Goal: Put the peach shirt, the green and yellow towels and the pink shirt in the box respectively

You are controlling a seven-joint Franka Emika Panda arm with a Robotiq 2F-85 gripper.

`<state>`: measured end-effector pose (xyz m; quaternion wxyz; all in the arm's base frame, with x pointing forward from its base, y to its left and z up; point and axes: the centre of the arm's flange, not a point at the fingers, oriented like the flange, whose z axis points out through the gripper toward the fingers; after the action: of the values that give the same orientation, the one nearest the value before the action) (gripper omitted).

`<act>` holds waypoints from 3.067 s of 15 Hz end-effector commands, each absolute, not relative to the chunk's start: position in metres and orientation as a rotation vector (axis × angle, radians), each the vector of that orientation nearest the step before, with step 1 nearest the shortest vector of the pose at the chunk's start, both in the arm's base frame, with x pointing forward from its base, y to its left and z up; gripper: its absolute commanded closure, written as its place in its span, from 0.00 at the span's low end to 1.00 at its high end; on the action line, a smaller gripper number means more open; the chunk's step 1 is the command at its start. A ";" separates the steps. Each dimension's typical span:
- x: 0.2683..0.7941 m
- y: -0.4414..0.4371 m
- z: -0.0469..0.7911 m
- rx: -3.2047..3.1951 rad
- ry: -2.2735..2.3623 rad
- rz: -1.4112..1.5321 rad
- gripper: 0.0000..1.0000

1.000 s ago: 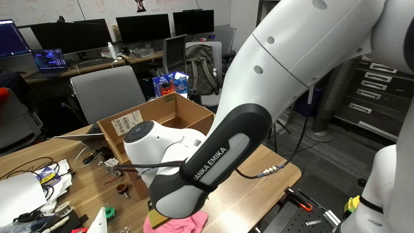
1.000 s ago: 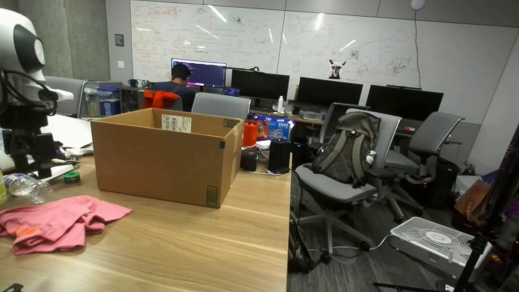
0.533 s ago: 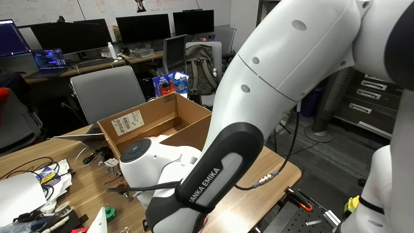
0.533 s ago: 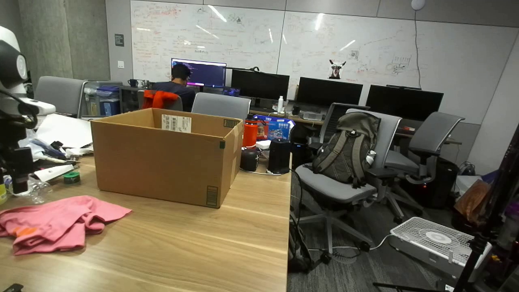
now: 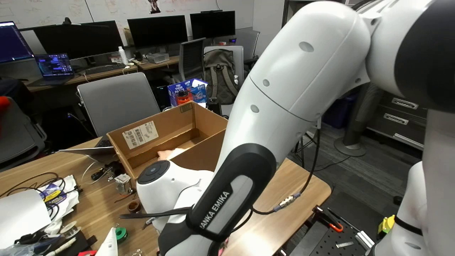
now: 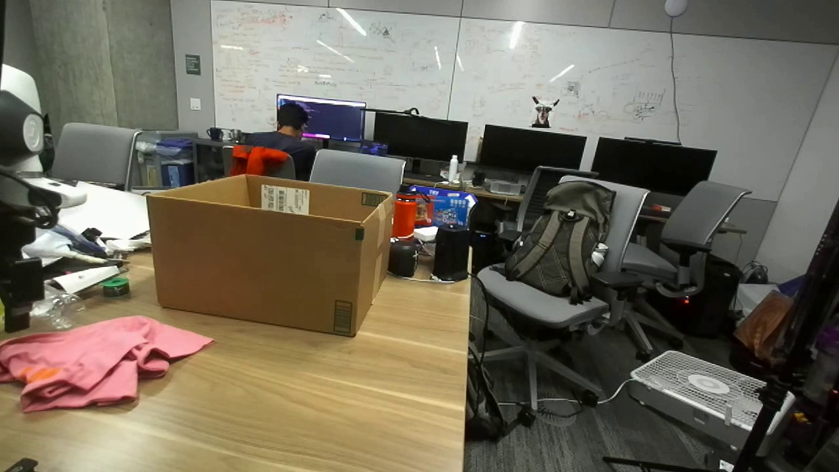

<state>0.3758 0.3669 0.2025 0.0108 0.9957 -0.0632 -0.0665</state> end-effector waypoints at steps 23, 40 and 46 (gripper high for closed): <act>0.438 0.324 0.123 3.166 -0.202 -0.338 0.00; 0.434 0.294 0.093 3.127 -0.233 -0.345 0.00; 0.431 0.284 0.081 3.095 -0.238 -0.286 0.00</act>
<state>0.4353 0.2863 0.0855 0.0089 0.9908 -0.0797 -0.1090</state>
